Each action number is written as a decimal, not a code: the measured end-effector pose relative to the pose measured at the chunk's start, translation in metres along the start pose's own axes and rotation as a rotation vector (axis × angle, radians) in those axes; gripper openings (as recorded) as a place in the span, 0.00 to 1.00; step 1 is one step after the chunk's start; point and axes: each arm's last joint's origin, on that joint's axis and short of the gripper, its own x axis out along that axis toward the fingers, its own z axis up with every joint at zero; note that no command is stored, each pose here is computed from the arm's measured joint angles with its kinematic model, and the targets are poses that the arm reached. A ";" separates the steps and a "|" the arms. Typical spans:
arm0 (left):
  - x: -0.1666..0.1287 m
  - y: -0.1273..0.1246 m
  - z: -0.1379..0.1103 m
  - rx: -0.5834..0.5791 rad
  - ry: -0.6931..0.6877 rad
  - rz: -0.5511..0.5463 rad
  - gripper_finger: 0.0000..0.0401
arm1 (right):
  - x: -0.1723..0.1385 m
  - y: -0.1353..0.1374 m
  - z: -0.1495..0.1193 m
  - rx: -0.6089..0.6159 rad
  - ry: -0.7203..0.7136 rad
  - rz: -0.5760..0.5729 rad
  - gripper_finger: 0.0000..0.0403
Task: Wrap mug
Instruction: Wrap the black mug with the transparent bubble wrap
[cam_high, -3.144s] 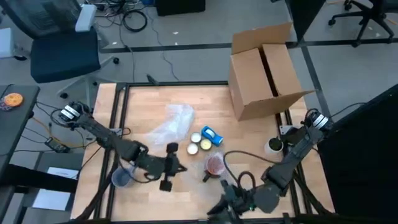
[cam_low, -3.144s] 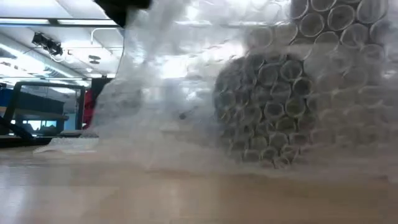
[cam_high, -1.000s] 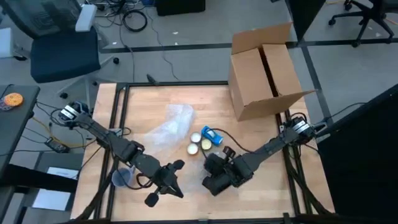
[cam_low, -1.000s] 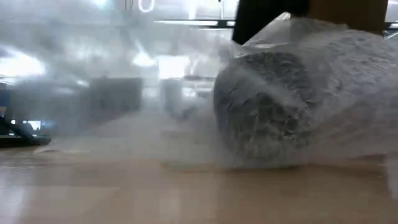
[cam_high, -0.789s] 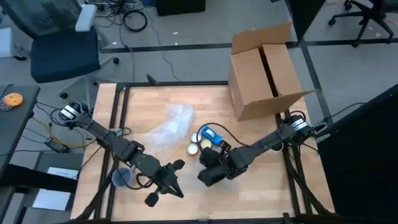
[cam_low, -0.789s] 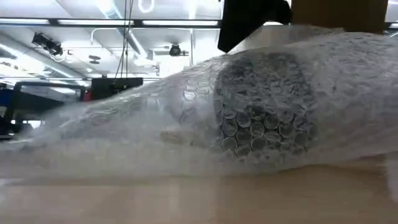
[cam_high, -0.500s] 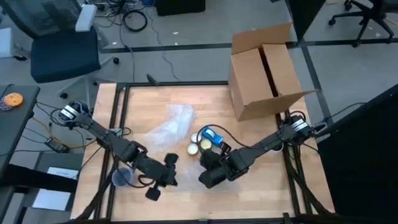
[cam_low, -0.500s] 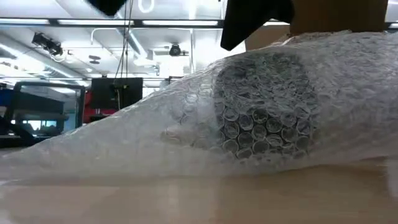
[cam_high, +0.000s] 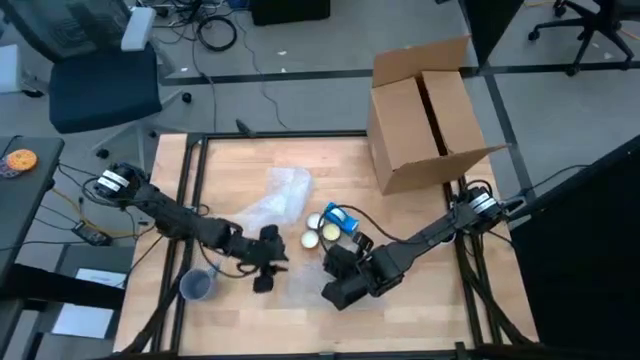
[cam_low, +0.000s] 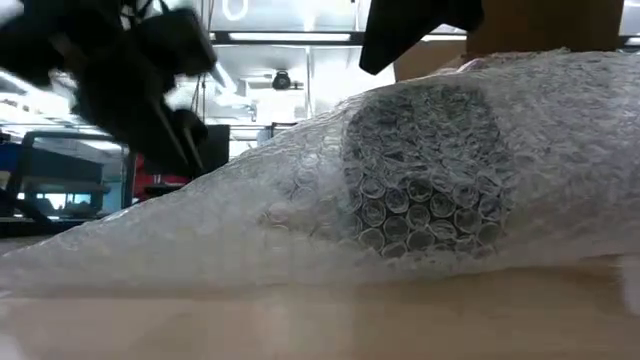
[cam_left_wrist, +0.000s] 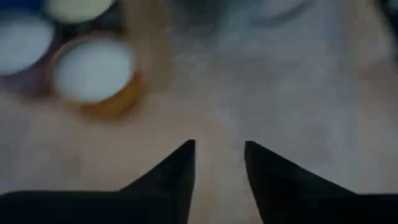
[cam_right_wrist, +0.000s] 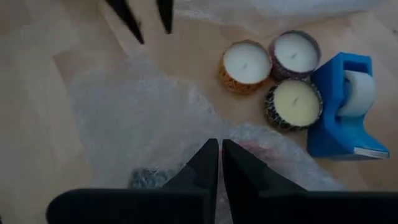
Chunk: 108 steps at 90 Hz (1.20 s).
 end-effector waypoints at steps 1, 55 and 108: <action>0.000 0.001 -0.001 -0.001 0.002 0.002 0.36 | 0.000 0.000 0.000 0.000 0.000 0.000 0.00; 0.033 -0.018 -0.006 0.154 0.156 -0.023 0.49 | -0.001 0.002 -0.002 -0.003 -0.004 0.007 0.00; 0.063 -0.050 0.003 0.271 0.275 0.150 0.08 | -0.005 0.006 -0.008 -0.069 0.031 0.041 0.00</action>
